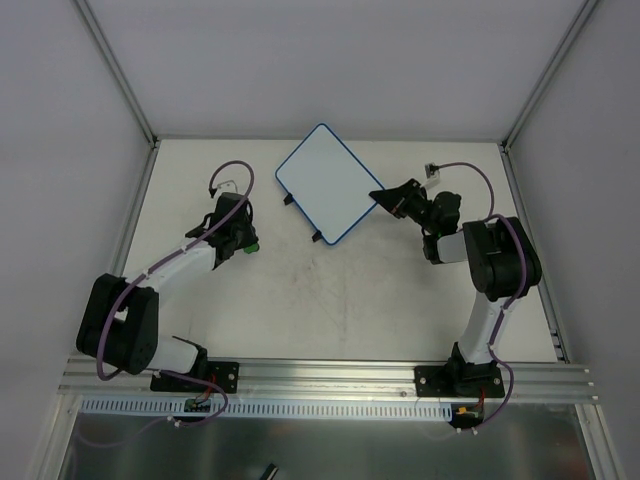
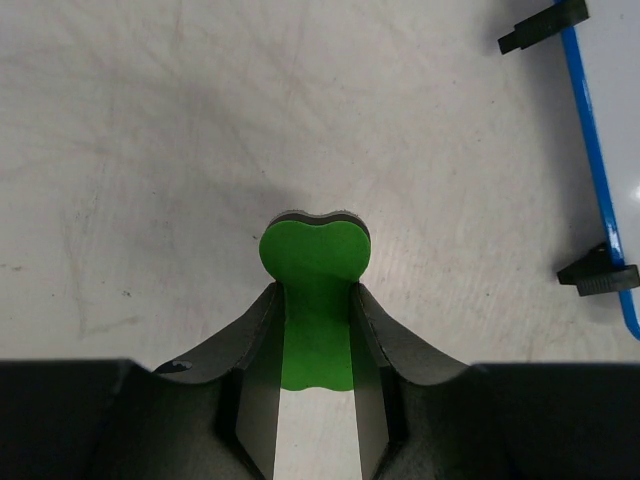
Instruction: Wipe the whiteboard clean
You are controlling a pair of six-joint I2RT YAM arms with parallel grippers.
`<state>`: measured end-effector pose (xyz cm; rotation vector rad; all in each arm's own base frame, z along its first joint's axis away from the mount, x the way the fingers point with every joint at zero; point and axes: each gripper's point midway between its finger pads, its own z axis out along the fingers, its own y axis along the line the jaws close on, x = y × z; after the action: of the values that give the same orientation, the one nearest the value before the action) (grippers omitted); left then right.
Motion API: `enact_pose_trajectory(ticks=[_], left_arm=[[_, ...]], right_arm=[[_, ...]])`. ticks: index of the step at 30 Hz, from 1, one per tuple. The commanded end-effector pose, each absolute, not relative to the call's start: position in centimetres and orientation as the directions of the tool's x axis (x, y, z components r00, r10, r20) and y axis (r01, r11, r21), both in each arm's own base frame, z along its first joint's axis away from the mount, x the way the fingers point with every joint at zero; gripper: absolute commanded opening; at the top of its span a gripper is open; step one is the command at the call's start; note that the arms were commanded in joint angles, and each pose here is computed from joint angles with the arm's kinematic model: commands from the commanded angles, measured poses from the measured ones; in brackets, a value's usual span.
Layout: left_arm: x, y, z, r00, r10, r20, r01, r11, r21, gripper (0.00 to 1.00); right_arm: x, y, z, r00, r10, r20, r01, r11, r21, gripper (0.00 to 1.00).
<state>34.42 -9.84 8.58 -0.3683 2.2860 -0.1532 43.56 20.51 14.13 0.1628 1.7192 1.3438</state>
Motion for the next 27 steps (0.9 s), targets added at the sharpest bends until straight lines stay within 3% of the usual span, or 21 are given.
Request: enact_pose_trajectory(ticks=[1, 10, 12, 18, 22, 27], left_arm=[[35.1, -9.5, 8.7, -0.663, -0.277, -0.696, -0.198, 0.961, -0.195, 0.04], [35.3, -8.5, 7.3, -0.702, -0.250, -0.666, -0.220, 0.967, -0.130, 0.05], [35.3, -8.3, 7.0, -0.710, -0.248, -0.660, -0.223, 0.967, -0.124, 0.09], [35.2, -8.4, 6.1, -0.736, -0.234, -0.636, -0.206, 0.971, -0.118, 0.34], [35.0, -8.4, 5.9, -0.743, -0.226, -0.630, -0.198, 0.973, -0.116, 0.58], [34.9, -8.2, 5.6, -0.748, -0.224, -0.625, -0.200, 0.974, -0.109, 0.68]], right_arm=[[41.7, 21.6, 18.9, -0.500, 0.572, -0.651, -0.575, 0.343, 0.743, 0.00], [42.0, 21.3, 19.6, -0.503, 0.557, -0.661, -0.565, 0.367, 0.739, 0.00], [42.0, 21.4, 19.8, -0.504, 0.555, -0.662, -0.563, 0.370, 0.739, 0.00], [42.1, 21.7, 19.7, -0.515, 0.542, -0.664, -0.558, 0.376, 0.740, 0.00], [42.2, 21.9, 19.7, -0.517, 0.530, -0.672, -0.559, 0.386, 0.734, 0.12], [42.4, 22.0, 19.7, -0.520, 0.521, -0.677, -0.557, 0.394, 0.731, 0.14]])
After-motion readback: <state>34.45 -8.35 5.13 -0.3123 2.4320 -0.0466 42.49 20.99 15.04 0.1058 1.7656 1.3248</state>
